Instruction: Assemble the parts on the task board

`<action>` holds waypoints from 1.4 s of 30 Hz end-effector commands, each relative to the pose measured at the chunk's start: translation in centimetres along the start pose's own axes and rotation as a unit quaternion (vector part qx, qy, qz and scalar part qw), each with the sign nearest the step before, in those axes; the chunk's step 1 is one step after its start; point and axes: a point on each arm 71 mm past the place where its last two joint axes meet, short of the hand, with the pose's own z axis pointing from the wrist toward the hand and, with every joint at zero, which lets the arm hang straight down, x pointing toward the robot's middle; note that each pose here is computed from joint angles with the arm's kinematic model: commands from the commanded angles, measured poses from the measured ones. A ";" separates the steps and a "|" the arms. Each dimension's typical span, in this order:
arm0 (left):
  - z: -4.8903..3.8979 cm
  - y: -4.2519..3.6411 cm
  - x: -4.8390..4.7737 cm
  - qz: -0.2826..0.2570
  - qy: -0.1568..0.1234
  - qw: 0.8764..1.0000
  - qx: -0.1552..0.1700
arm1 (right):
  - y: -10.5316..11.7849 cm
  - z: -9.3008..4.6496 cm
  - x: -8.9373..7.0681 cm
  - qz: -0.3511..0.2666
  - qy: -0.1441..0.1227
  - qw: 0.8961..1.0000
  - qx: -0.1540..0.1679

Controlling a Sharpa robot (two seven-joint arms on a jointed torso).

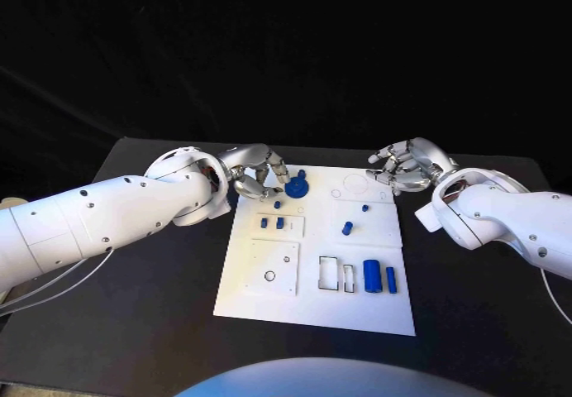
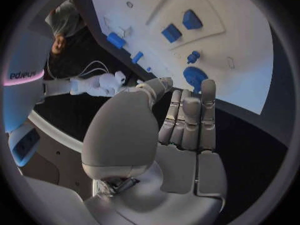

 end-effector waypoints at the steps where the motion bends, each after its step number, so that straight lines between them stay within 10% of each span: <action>1: -0.63 0.50 -1.58 -0.143 -0.074 0.987 -0.003 | 0.1 0.1 0.2 -0.029 0.024 0.999 -0.021; 15: -4.09 4.30 -4.09 -0.354 -0.159 0.920 -0.052 | 0.5 -0.3 1.8 -0.288 0.117 0.946 -0.088; 26: -4.89 4.78 -3.90 -0.370 -0.156 0.914 -0.055 | 0.9 -1.1 3.5 -0.348 0.147 0.921 -0.093; 42: -5.16 4.91 -3.89 -0.370 -0.157 0.914 -0.056 | 0.9 -1.4 4.3 -0.372 0.129 0.914 -0.095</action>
